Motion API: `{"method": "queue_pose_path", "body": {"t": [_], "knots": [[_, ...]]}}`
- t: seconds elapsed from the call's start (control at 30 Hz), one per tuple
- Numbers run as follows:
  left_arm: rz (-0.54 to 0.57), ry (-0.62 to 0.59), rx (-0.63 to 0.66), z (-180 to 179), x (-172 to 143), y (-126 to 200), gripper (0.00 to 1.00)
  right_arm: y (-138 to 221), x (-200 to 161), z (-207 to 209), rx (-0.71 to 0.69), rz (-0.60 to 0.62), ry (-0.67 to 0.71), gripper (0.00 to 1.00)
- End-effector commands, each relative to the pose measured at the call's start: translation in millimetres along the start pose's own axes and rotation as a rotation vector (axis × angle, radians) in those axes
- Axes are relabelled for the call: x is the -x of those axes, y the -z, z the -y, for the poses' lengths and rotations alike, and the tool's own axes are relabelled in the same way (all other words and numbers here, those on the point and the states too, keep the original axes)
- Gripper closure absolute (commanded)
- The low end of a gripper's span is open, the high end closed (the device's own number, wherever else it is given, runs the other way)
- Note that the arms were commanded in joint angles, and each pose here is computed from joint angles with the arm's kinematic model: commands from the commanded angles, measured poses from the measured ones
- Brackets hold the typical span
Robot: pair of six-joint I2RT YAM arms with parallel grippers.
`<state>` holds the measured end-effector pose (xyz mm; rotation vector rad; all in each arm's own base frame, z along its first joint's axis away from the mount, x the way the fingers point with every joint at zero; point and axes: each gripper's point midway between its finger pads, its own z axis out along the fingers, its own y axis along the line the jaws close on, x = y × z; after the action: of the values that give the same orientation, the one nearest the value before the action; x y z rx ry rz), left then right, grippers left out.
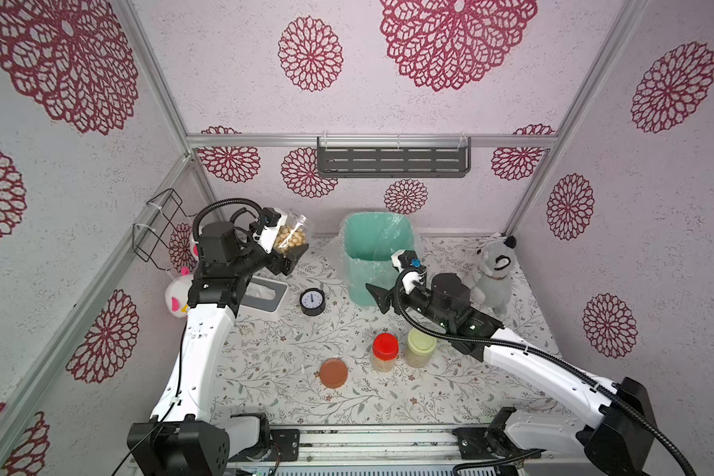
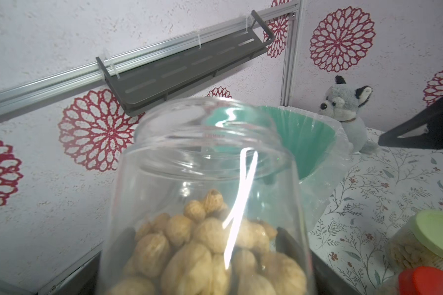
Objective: Empty moldy peanuts from jars
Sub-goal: Pour the moldy peanuts from the jar into the trash bin.
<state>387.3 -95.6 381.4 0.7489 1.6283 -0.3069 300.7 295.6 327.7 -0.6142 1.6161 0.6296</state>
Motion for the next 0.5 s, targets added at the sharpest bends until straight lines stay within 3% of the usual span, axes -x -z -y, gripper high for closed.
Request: {"method": "queue_pose_path", "body": {"t": [0.0,0.47], "knots": [[0.060,-0.097,-0.071,8.9,27.5,0.1,1.00,14.2,26.4,16.2,-0.032,0.097,-0.086,0.01],[0.022,-0.169,-0.275,30.6,49.6,-46.0,1.00,32.5,3.6,76.8,-0.125,0.091,-0.200,0.01]]}}
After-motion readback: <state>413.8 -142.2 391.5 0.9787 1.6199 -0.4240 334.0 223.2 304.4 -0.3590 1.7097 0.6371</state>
